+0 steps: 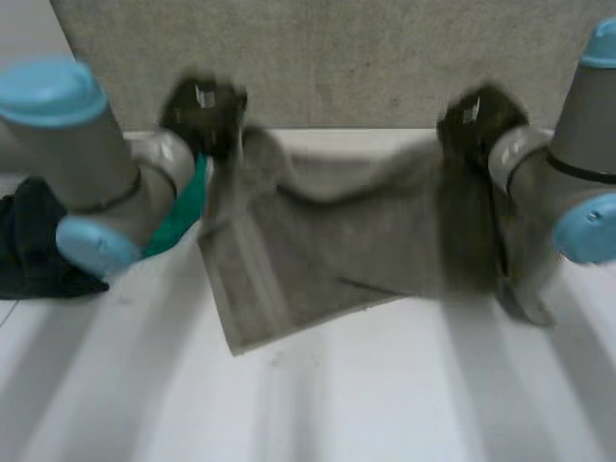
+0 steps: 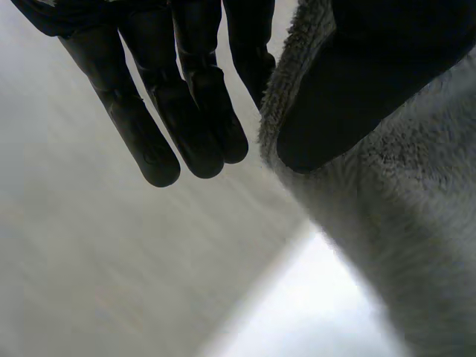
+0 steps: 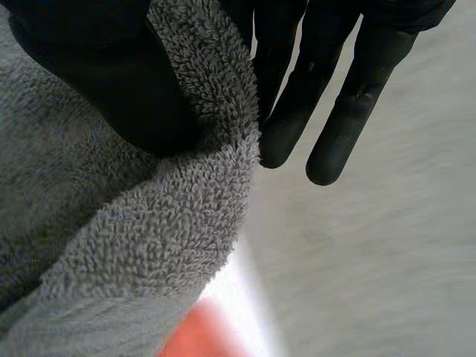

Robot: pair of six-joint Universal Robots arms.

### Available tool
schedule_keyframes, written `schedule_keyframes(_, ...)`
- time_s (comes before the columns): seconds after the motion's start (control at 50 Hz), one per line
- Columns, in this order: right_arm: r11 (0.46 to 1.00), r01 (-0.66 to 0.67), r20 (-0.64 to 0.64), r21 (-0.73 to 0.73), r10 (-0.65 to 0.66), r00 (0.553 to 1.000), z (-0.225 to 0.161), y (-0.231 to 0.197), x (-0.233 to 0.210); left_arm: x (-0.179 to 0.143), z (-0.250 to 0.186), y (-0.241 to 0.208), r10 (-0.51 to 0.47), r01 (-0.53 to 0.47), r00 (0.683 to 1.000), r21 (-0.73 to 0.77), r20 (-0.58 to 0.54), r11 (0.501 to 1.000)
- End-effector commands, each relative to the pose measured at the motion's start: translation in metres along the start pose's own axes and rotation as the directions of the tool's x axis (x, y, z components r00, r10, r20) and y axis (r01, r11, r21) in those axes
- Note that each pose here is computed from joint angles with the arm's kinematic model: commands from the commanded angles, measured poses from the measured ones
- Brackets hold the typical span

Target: Fold the laundry.

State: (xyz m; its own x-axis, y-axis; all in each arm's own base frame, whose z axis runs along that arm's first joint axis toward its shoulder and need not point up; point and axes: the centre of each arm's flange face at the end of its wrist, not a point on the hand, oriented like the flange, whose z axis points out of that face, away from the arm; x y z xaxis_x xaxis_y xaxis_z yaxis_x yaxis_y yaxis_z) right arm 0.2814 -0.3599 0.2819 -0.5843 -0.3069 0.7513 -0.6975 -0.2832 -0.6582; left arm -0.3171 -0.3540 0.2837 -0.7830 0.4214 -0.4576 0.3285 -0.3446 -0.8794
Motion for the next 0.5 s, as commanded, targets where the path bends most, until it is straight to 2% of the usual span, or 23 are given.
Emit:
schedule_keyframes(0.02,0.92,0.061,-0.422,0.388,0.119,0.899,0.007,-0.053,0.065,-0.056,0.025,-0.089,0.051,-0.154,0.964,0.388,0.263,0.909)
schedule_keyframes(0.06,0.921,0.059,-0.418,0.385,0.117,0.901,0.001,-0.053,0.064,-0.061,0.022,-0.094,0.048,-0.162,0.959,0.402,0.278,0.901)
schedule_keyframes(0.18,0.958,-0.013,-0.286,0.286,0.099,0.953,-0.007,-0.033,0.03,-0.043,0.016,-0.058,0.062,-0.12,0.977,0.288,0.203,0.95)
schedule_keyframes(0.26,0.987,-0.07,-0.115,0.142,0.086,0.99,-0.02,-0.006,-0.012,-0.02,0.001,0.0,0.064,-0.077,0.991,0.112,0.115,0.991)
schedule_keyframes(0.32,0.992,-0.1,-0.03,0.079,0.103,0.994,-0.03,0.005,-0.034,-0.006,-0.014,0.03,0.056,-0.057,0.996,0.014,0.065,0.998)
schedule_keyframes(0.42,0.985,-0.16,0.125,-0.063,0.167,0.978,-0.038,0.041,-0.09,0.035,-0.052,0.082,0.027,-0.04,0.996,-0.162,-0.082,0.986)
schedule_keyframes(0.5,0.979,-0.166,0.165,-0.121,0.184,0.969,-0.041,0.056,-0.107,0.051,-0.073,0.104,0.043,-0.078,0.988,-0.244,-0.147,0.967)
